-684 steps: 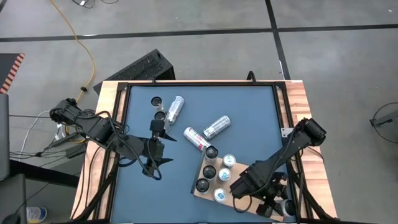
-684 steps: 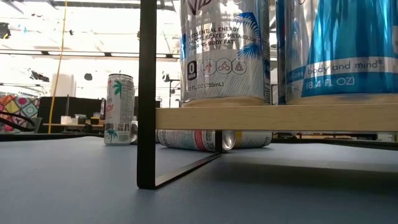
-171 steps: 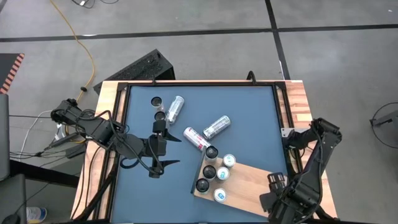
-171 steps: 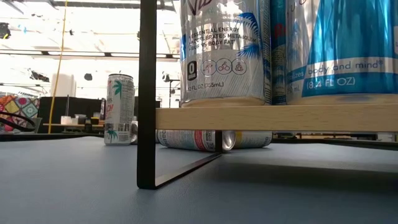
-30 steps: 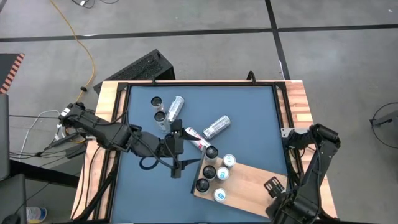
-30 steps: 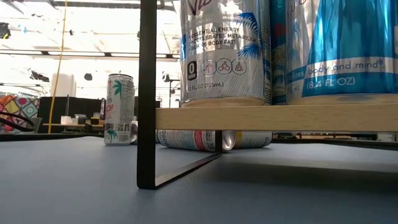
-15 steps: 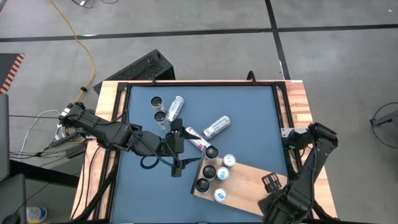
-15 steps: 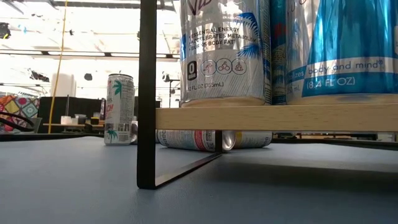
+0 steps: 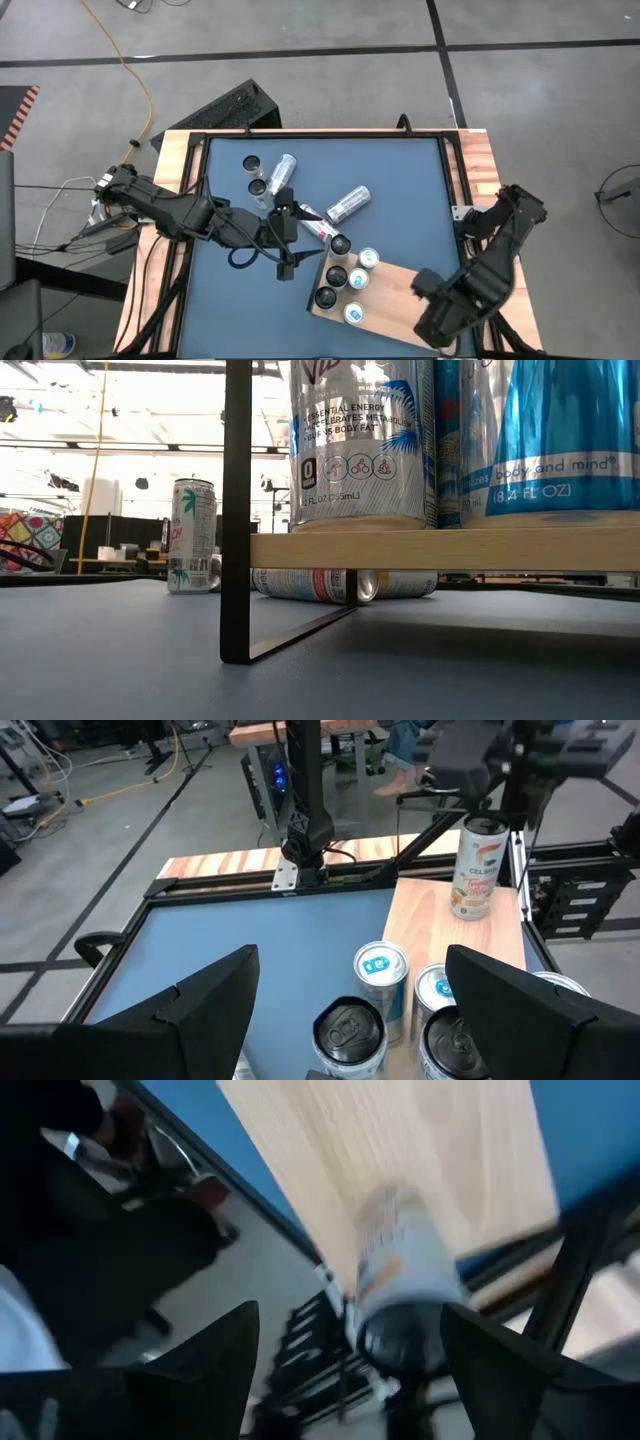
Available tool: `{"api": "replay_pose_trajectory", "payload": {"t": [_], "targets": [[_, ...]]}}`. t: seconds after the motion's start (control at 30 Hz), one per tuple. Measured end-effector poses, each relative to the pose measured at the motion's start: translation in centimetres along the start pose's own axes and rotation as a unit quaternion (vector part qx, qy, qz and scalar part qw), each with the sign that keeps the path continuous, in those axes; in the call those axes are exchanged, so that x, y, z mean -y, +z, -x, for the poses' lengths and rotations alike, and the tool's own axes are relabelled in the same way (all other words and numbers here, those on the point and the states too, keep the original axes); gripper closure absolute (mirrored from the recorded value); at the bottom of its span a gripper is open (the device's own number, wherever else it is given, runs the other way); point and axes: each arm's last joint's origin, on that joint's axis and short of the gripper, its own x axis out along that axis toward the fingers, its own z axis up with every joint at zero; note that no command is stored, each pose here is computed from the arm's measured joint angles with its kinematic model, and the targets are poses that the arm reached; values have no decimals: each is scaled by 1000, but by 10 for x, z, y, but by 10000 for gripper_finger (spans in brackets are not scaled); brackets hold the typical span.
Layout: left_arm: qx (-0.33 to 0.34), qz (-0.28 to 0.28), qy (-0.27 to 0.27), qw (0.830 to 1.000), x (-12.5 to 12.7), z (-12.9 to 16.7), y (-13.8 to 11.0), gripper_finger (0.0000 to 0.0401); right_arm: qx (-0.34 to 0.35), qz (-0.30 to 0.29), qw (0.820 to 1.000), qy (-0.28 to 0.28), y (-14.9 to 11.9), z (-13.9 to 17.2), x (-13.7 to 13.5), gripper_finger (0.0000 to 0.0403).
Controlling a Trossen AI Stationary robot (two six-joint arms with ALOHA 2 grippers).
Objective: Place canned beverage on shelf
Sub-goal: Put the bottom white yellow soda can on the shelf
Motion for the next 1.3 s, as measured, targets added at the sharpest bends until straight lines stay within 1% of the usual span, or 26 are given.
{"api": "replay_pose_trajectory", "payload": {"t": [0.17,0.3,0.43,0.6,0.77,0.87,1.03,1.13,1.3], "targets": [[-7,-13,1,1000,-1,0,-1,92,2,-112,994,4,-18,3,7,113],[-20,-27,1,999,-1,-1,-4,92,20,-175,984,4,-35,-2,10,113],[-29,-37,0,999,-1,-1,-6,92,52,-238,970,14,-39,-6,11,113],[-39,-45,-11,998,-1,0,-8,92,71,-253,965,6,-36,-17,3,113],[-48,-49,-11,998,-1,0,-10,92,47,-258,965,-18,-32,-23,-2,113],[-47,-52,-11,997,-1,0,-10,92,43,-263,964,-18,-29,-22,-3,113],[-47,-58,-12,997,-1,0,-10,92,36,-250,967,-7,-29,-16,-3,113],[-47,-58,-12,997,-1,0,-10,92,29,-250,968,-12,-29,-15,-1,113],[-47,-58,-11,997,-1,0,-10,92,-13,-251,966,-64,-37,-28,3,113]]}}
